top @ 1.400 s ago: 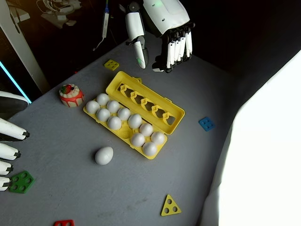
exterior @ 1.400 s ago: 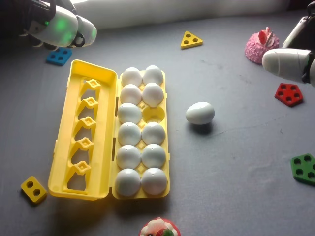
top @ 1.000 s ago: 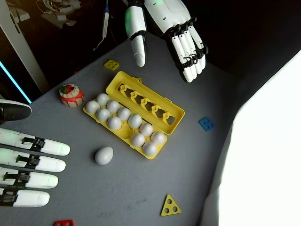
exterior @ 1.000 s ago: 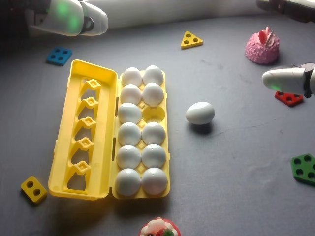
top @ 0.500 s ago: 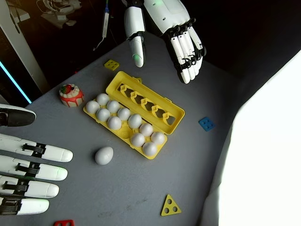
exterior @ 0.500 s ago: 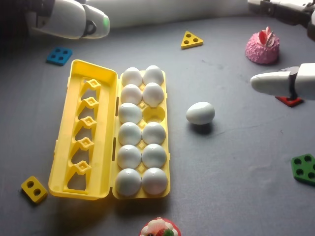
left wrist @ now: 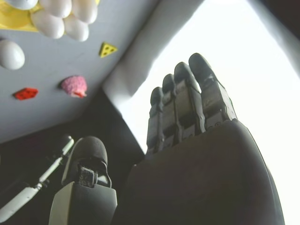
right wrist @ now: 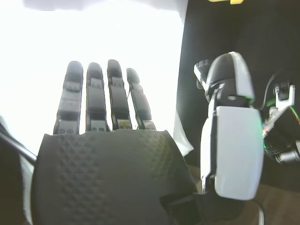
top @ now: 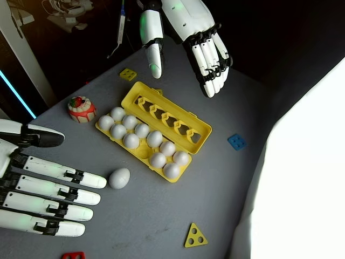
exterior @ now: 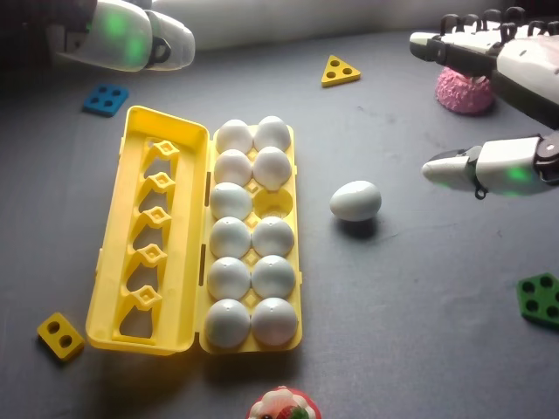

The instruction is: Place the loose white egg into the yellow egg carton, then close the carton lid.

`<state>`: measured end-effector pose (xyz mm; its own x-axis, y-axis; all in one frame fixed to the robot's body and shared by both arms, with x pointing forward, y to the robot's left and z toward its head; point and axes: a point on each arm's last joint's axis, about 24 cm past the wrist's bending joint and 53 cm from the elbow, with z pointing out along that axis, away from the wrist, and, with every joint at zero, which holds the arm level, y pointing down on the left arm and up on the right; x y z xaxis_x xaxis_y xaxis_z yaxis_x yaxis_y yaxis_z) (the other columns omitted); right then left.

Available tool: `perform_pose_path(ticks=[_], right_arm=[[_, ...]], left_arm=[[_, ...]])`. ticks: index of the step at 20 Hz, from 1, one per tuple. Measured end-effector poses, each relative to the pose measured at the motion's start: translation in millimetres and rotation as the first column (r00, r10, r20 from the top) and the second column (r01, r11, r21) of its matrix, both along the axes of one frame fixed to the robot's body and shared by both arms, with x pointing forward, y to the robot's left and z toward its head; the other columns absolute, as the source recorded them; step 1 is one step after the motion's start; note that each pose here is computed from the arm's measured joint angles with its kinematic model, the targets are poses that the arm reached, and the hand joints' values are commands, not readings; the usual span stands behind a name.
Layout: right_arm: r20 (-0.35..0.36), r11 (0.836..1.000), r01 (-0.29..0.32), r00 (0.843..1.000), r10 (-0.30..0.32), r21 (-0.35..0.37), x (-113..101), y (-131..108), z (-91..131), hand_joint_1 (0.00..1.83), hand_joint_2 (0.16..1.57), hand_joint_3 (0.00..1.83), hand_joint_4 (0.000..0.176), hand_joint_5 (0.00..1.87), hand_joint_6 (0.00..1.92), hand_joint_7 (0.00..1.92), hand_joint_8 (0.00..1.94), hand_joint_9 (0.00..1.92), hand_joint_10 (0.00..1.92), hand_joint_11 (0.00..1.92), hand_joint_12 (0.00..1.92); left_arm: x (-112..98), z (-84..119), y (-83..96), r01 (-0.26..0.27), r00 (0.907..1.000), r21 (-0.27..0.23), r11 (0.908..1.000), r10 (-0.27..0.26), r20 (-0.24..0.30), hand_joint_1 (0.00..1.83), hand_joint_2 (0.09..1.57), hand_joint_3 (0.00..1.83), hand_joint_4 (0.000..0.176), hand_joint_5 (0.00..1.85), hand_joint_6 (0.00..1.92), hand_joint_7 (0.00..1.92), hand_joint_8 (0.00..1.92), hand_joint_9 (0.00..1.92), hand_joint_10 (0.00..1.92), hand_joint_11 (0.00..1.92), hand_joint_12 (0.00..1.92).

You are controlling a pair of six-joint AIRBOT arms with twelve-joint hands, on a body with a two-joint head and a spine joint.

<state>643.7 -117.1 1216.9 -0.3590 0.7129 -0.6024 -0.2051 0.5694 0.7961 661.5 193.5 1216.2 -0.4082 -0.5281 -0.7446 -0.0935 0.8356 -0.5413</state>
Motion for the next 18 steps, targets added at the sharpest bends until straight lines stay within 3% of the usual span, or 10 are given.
perform_pose_path(ticks=[4,5,11,14,18], right_arm=[[-0.048,1.0,0.013,0.999,-0.013,0.007,7.3,14.3,-15.7,1.26,1.02,0.0,0.0,0.2,0.02,0.1,0.0,0.07,0.01,0.03,0.03],[-0.081,1.0,0.007,0.997,-0.005,0.02,7.6,24.6,-24.6,1.28,1.02,0.0,0.0,0.21,0.01,0.09,0.0,0.07,0.0,0.01,0.14],[-0.139,0.998,0.008,0.99,0.001,0.064,7.9,51.2,-41.0,1.35,1.06,0.02,0.0,0.17,0.0,0.05,0.0,0.04,0.0,0.0,0.06],[-0.195,0.995,0.031,0.981,-0.013,0.09,7.4,59.8,-54.1,1.35,1.06,0.02,0.0,0.17,0.0,0.05,0.0,0.04,0.0,0.0,0.07],[-0.25,0.988,0.114,0.965,-0.086,0.101,19.4,53.3,-71.9,1.35,1.06,0.02,0.0,0.17,0.0,0.05,0.0,0.04,0.0,0.0,0.07]], left_arm=[[0.2,0.6,-0.1,0.001,1.0,0.001,1.0,-0.001,0.003,0.08,1.29,0.0,0.011,0.2,0.0,0.25,0.01,0.24,0.01,0.0,0.68],[-0.3,0.3,-1.3,0.005,1.0,0.003,1.0,-0.005,0.004,0.1,1.28,0.0,0.009,0.21,0.0,0.27,0.01,0.26,0.01,0.0,0.72],[-6.8,-15.5,1.4,0.009,0.9995,0.03,0.9995,-0.008,-0.029,0.1,1.29,0.0,0.012,0.19,0.0,0.25,0.0,0.23,0.0,0.0,0.69],[-9.2,-24.1,4.6,0.007,0.9987,0.039,0.9992,-0.005,-0.05,0.1,1.29,0.0,0.012,0.19,0.0,0.25,0.0,0.23,0.0,0.0,0.69],[-15.3,-40.7,12.8,-0.011,0.995,0.049,0.9987,0.016,-0.099,0.1,1.29,0.0,0.012,0.19,0.0,0.25,0.0,0.23,0.0,0.0,0.68]])
